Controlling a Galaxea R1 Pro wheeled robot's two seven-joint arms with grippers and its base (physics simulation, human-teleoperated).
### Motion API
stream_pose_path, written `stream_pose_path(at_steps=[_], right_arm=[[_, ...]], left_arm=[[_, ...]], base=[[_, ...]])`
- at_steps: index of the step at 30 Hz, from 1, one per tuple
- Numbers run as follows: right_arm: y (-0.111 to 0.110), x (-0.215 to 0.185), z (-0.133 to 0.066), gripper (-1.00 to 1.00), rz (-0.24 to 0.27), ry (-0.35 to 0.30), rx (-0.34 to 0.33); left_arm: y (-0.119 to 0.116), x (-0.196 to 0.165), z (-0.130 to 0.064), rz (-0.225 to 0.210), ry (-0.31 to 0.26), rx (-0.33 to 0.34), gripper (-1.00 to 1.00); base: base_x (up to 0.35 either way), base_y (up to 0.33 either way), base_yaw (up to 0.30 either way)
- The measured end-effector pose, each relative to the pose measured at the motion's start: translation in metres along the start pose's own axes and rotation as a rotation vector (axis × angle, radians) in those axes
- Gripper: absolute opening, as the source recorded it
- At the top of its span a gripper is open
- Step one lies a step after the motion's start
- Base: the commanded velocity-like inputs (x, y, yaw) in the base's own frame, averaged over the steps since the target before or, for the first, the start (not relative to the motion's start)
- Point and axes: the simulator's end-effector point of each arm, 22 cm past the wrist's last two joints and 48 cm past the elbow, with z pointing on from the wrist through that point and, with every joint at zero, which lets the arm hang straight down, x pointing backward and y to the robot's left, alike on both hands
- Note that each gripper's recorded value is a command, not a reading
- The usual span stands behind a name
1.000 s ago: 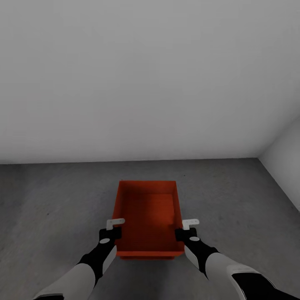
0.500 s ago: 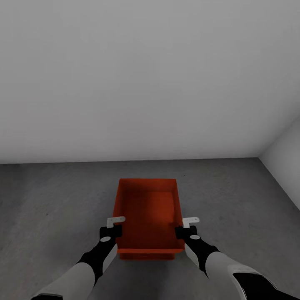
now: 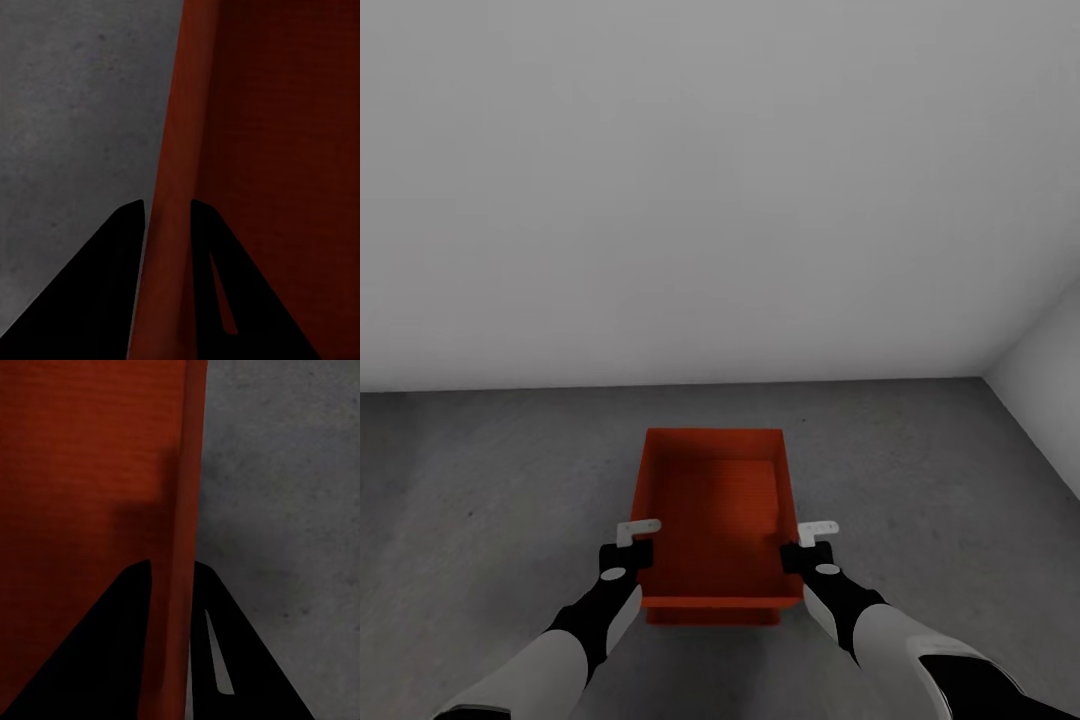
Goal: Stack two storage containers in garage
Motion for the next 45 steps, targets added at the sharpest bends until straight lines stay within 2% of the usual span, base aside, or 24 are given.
stream_pose_path(at_steps=[26,45], right_arm=[[0.001,0.011,0.03,-1.0,-0.001,-0.001,0.001],[0.001,0.011,0.03,-1.0,-0.001,-0.001,0.001]], left_arm=[[-0.004,0.014,0.029,0.0,0.0,0.0,-1.0],[-0.004,0.013,0.029,0.0,-0.001,0.0,-1.0]], base=[[0.0,0.0,0.0],[0.0,0.0,0.0]])
